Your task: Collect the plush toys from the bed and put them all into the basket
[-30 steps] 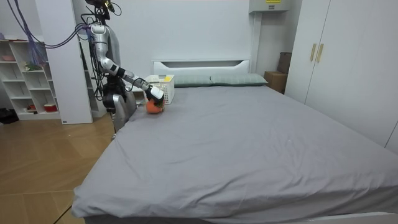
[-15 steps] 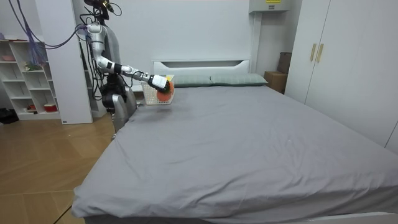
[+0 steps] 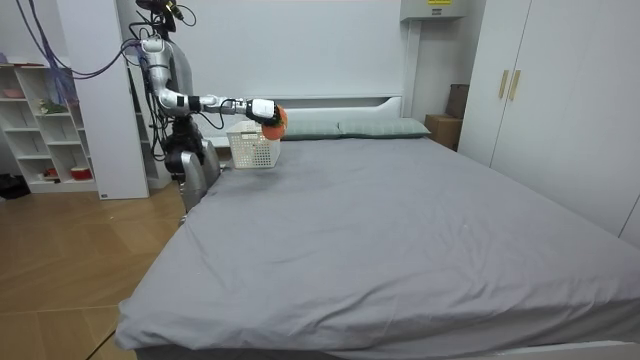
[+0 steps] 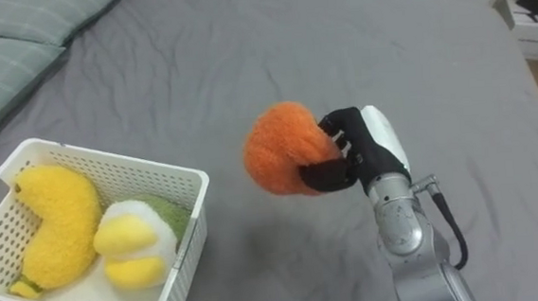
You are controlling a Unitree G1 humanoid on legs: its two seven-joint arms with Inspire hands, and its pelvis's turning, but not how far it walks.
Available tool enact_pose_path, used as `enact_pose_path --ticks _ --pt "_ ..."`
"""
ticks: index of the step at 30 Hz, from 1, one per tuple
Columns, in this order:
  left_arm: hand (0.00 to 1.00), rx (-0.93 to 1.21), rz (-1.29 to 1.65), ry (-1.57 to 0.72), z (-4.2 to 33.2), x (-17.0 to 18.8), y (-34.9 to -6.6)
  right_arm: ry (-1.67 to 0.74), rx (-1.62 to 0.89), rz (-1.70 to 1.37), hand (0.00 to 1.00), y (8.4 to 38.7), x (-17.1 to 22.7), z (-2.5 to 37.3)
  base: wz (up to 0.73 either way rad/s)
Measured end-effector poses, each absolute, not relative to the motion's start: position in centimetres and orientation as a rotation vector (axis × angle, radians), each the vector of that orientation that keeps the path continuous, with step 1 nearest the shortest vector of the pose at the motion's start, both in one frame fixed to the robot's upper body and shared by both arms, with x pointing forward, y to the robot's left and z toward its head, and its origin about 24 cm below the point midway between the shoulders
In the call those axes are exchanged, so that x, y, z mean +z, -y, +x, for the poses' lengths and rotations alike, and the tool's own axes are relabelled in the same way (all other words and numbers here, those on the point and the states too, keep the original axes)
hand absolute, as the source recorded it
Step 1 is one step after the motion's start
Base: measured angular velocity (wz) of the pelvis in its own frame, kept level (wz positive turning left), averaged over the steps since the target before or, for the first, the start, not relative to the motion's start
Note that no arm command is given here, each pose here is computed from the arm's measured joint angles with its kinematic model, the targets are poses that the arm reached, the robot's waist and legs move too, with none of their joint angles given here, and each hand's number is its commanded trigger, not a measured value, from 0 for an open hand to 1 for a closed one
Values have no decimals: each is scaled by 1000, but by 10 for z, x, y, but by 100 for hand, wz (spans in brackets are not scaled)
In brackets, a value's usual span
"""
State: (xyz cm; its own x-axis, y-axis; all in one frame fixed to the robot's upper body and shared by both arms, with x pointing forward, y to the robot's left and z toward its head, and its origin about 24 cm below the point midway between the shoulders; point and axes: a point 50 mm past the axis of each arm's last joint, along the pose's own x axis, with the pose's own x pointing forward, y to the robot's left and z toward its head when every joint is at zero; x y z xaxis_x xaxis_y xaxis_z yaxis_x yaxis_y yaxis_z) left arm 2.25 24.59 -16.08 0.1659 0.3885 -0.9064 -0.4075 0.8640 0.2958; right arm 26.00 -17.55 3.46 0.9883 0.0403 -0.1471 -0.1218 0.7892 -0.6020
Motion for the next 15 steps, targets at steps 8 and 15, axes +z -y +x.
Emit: enact_pose_path --ticks 8,15 --pt "0 529 -2 -1260 34 -160 -247 -46 125 -637 100 162 54 272 1" --pt "0 506 -4 -1238 47 -160 -245 -9 197 -647 100 149 64 278 -2"
